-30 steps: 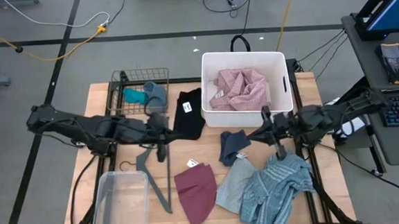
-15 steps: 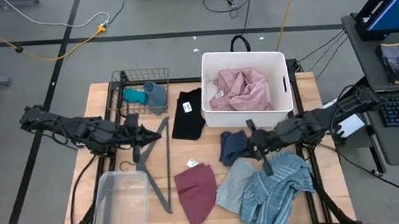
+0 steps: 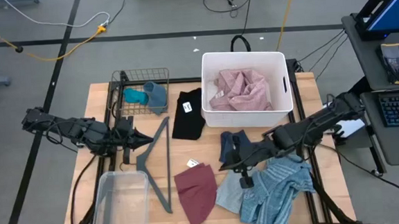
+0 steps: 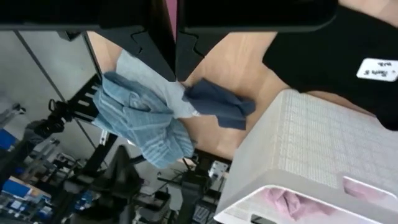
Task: Pick & Place Cloths
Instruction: Put the dark blue sock in the gold wire basket
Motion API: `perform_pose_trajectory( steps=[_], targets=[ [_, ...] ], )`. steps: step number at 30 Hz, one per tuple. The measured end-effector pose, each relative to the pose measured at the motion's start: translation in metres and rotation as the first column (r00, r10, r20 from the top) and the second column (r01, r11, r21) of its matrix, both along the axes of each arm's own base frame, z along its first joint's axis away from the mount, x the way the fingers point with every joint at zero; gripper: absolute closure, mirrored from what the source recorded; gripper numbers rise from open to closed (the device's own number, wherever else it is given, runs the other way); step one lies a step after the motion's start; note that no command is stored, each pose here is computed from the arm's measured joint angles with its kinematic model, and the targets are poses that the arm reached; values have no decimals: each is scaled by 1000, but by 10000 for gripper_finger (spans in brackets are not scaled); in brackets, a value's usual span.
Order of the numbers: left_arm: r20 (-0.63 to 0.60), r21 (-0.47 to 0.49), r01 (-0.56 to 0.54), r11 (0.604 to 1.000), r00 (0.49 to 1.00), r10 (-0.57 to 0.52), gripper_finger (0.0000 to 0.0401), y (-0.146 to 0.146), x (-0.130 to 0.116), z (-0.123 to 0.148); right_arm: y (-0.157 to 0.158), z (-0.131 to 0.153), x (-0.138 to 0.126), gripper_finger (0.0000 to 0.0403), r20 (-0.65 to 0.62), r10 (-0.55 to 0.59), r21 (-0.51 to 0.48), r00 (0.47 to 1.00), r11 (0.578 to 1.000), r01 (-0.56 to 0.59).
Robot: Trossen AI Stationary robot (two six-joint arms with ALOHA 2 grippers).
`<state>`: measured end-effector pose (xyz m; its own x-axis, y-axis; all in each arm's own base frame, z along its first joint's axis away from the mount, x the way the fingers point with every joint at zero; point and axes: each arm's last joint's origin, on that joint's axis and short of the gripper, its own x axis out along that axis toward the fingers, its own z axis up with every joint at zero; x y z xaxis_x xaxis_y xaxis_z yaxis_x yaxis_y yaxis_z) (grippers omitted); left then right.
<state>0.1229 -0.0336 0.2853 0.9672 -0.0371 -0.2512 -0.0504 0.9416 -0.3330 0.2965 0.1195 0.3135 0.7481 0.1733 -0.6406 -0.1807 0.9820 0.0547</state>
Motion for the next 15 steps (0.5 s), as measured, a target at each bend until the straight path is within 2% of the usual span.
perform_pose_trajectory(
  steps=[8, 15],
  targets=[
    [-1, -7, 48, 999, 999, -48, 382, 0, -4, -2, -1, -43, 22, 403, -168, -24, -75, 985, 997, 11],
    [-4, -4, 57, 998, 998, -57, 395, 0, -4, -2, -16, -67, 31, 401, -314, -31, -57, 949, 998, 14]
  ],
)
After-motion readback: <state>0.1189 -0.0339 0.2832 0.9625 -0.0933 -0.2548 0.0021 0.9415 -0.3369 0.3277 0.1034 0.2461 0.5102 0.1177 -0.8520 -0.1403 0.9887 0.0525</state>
